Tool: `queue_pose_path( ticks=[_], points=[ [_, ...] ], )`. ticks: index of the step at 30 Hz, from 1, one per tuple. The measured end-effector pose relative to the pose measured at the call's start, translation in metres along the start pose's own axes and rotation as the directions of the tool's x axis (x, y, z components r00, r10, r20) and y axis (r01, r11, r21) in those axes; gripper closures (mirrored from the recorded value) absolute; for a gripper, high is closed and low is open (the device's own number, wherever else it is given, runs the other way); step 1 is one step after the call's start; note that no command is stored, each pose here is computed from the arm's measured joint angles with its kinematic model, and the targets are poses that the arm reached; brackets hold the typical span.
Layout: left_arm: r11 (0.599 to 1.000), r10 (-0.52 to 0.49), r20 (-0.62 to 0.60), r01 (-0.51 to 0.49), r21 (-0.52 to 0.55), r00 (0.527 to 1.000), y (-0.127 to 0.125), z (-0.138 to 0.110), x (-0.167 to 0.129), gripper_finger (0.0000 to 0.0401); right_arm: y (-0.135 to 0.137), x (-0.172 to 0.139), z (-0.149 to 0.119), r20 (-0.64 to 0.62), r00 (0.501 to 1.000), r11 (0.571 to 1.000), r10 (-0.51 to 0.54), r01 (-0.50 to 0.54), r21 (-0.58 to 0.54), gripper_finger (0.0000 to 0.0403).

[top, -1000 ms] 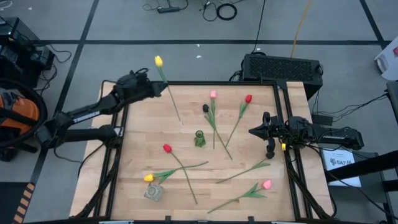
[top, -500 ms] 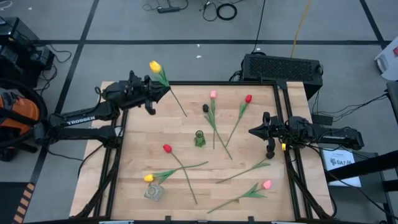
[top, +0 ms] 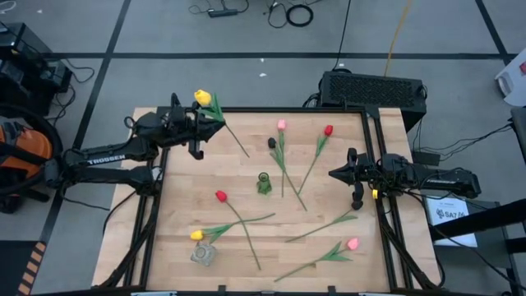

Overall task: Sort flowers into vase by color
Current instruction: Put the top yellow tulip into the green vase

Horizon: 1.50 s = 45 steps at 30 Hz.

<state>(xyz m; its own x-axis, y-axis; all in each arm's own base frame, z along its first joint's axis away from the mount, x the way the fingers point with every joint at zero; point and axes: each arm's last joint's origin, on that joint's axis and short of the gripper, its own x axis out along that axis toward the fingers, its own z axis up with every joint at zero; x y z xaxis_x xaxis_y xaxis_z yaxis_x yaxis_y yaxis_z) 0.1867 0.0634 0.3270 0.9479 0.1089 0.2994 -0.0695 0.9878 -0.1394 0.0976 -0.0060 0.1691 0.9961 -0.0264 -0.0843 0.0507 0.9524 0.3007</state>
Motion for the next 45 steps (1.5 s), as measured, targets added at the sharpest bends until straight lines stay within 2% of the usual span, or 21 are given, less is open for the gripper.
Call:
queue_pose_path(
  ticks=[13,17,20,27,35,45],
  points=[
    [1.0,-0.004,-0.004,0.004,-0.001,1.0,-0.001,-0.001,0.0,0.0386,0.0,0.0,0.0,0.0,1.0,1.0,0.0,0.0,0.0,0.0399],
    [0.999,-0.004,-0.004,0.005,0.048,1.0,-0.001,-0.001,0.0,0.0386,0.0,0.0,0.0,0.0,1.0,1.0,0.0,0.0,0.0,0.0399],
    [0.999,-0.013,-0.012,0.013,0.04,1.0,-0.002,-0.003,0.002,0.0386,0.0,0.0,0.0,0.0,1.0,1.0,0.0,0.0,0.0,0.0399],
    [0.997,-0.071,-0.082,0.073,0.031,0.994,-0.012,-0.021,0.015,0.0386,0.0,0.0,0.0,0.0,1.0,1.0,0.0,0.0,0.0,0.0399],
    [0.988,-0.151,-0.033,0.152,0.024,0.988,-0.026,-0.032,0.028,0.0386,0.0,0.0,0.0,0.0,1.0,1.0,-0.001,0.001,0.0,0.0399],
    [0.987,-0.159,-0.138,0.159,-0.007,0.978,-0.027,-0.064,0.043,0.0386,0.0,0.0,0.0,0.0,1.0,1.0,0.0,0.0,0.0,0.0399]
  ],
)
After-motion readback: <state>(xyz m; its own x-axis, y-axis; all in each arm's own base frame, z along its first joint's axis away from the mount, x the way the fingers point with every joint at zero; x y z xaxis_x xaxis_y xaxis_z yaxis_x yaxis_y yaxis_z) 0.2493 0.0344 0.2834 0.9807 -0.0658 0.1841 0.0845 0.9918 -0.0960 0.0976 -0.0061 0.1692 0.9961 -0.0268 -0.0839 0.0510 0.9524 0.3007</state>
